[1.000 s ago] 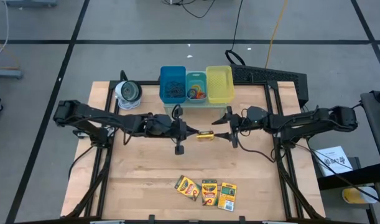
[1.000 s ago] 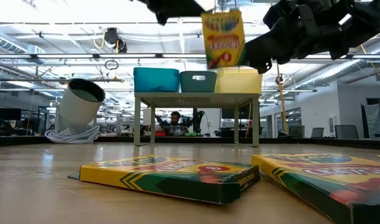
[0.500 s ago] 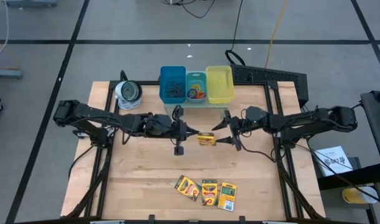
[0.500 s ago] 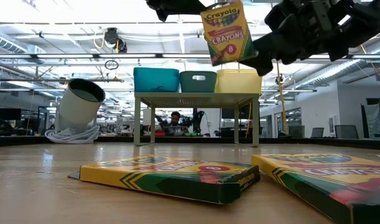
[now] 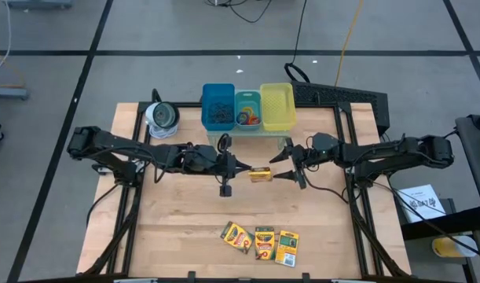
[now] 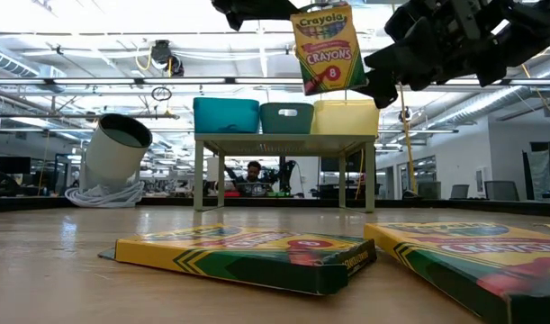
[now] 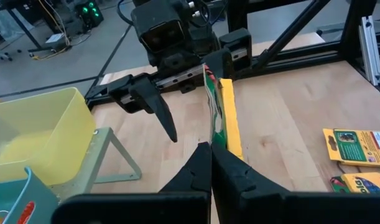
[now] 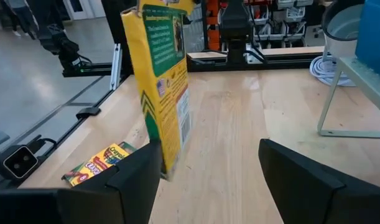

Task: Pick & Place Office Desk Supplies
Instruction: Put the yellow crayon box into the yellow bin on the shelf

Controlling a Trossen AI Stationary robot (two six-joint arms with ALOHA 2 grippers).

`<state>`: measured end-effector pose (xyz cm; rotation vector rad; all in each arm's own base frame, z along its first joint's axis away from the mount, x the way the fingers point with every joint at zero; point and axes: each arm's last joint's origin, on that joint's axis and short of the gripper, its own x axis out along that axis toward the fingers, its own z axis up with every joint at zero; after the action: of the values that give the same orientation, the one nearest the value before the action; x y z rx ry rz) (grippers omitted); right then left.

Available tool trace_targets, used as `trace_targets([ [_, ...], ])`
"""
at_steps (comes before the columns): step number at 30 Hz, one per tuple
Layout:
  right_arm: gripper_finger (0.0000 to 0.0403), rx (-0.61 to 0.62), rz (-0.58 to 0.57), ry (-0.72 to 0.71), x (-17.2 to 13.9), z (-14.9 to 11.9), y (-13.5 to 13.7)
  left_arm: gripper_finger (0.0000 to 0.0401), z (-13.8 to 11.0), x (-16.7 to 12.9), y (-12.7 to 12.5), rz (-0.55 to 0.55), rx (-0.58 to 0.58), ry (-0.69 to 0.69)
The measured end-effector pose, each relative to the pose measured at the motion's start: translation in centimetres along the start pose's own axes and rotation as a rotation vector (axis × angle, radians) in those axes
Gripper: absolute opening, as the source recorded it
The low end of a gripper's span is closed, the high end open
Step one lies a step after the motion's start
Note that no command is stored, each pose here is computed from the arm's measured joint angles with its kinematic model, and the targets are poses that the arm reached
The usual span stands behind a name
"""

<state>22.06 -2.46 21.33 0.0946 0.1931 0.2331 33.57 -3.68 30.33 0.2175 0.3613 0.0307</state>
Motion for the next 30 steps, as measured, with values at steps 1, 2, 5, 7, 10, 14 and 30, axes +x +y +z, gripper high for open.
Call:
trace_targets([
  [1,0.0260,0.000,0.005,0.000,0.0,0.0,0.0,0.0000,0.0,0.0,0.0,0.000,0.000,0.000],
  [2,0.0260,0.000,0.018,0.001,0.0,0.0,0.1,0.0000,0.0,0.0,0.0,0.000,0.000,0.000],
  [5,0.0259,-0.009,0.034,-0.013,0.1,0.1,0.3,0.0000,0.0,0.0,0.0,0.000,0.000,0.000],
  [7,0.0260,-0.027,0.042,-0.040,0.1,0.4,0.5,0.0000,0.0,0.0,0.0,0.000,0.000,0.001],
  [10,0.0263,-0.054,0.042,-0.079,0.2,0.8,0.7,0.0000,0.0,0.0,0.0,0.000,0.000,0.002],
  [14,0.0269,-0.085,-0.020,-0.115,0.3,1.1,1.0,0.0000,0.0,0.0,0.0,0.000,0.000,0.002],
  [30,0.0259,-0.125,-0.038,-0.200,0.8,2.1,2.3,0.0000,0.0,0.0,0.0,0.000,0.011,0.002],
])
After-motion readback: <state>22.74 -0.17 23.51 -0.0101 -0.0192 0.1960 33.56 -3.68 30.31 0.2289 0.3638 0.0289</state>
